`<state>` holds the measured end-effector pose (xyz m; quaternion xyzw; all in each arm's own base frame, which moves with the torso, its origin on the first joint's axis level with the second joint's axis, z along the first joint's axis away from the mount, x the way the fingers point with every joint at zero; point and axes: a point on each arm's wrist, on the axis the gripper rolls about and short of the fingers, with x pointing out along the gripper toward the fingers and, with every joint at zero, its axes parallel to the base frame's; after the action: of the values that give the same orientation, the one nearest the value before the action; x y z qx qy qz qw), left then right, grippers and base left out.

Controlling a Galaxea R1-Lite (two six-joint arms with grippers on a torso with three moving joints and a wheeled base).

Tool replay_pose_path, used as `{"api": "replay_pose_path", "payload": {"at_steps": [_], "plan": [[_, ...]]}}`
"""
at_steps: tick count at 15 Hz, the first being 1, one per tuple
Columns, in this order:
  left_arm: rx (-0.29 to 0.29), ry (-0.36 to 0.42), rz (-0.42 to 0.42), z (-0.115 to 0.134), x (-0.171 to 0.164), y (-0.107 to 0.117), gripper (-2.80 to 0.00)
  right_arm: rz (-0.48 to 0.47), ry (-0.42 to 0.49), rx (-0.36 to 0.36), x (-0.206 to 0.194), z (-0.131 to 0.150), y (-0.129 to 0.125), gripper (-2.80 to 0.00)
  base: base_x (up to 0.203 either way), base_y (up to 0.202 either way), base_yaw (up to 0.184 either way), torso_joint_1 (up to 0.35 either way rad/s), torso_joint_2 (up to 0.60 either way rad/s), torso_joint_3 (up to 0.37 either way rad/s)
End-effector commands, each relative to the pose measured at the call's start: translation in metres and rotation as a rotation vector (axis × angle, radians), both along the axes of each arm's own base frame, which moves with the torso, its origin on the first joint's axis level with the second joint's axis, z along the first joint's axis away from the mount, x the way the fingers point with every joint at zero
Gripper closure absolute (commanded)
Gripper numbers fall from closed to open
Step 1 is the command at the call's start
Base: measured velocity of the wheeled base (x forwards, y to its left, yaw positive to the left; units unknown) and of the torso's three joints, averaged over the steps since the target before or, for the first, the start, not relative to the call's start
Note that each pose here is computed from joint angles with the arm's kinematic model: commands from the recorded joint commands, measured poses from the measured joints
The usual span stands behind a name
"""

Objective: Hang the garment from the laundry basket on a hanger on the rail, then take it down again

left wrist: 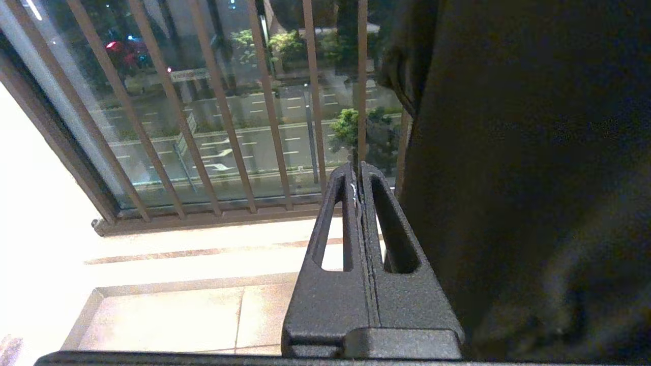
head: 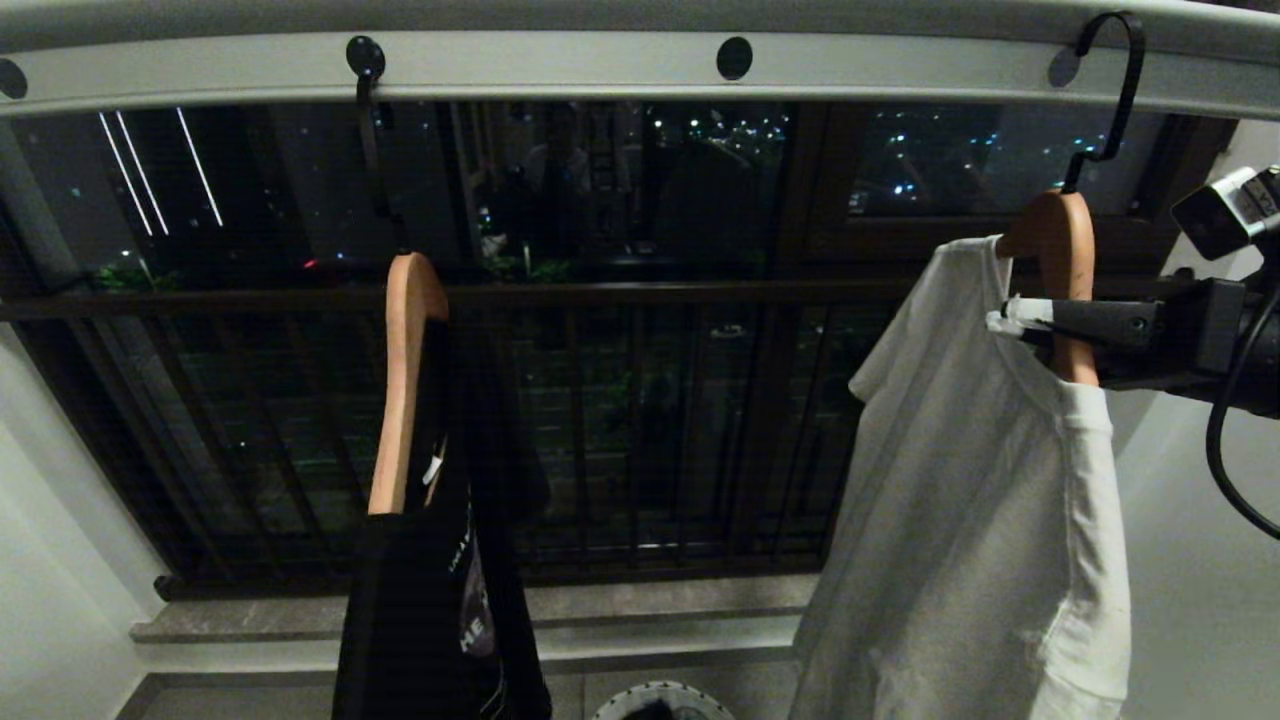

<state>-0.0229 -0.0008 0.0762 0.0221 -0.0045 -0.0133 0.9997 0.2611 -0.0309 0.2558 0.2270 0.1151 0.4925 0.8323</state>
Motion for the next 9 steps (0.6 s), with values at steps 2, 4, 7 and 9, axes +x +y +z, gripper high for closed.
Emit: {"api": "replay_pose_path", "payload": {"at_steps": [2, 4, 7, 9], "plan": [[0.000, 0.002, 0.001, -0.001, 0.000, 0.000, 0.00, 0.013, -0.005, -0.001, 0.005, -0.004, -0.001, 0.00, 0.000, 0.000, 0.000, 0.000, 0.00, 0.000], [0.000, 0.002, 0.001, -0.001, 0.000, 0.000, 0.00, 0.015, -0.012, -0.003, 0.009, -0.007, -0.002, 0.00, 0.000, 0.000, 0.000, 0.000, 0.00, 0.000], [0.000, 0.002, 0.001, -0.001, 0.000, 0.000, 0.00, 0.021, -0.026, -0.007, 0.014, -0.012, -0.003, 0.00, 0.000, 0.000, 0.000, 0.000, 0.00, 0.000], [0.000, 0.002, 0.001, -0.001, 0.000, 0.000, 0.00, 0.040, -0.035, -0.011, 0.015, -0.016, -0.003, 0.00, 0.000, 0.000, 0.000, 0.000, 0.00, 0.000]]}}
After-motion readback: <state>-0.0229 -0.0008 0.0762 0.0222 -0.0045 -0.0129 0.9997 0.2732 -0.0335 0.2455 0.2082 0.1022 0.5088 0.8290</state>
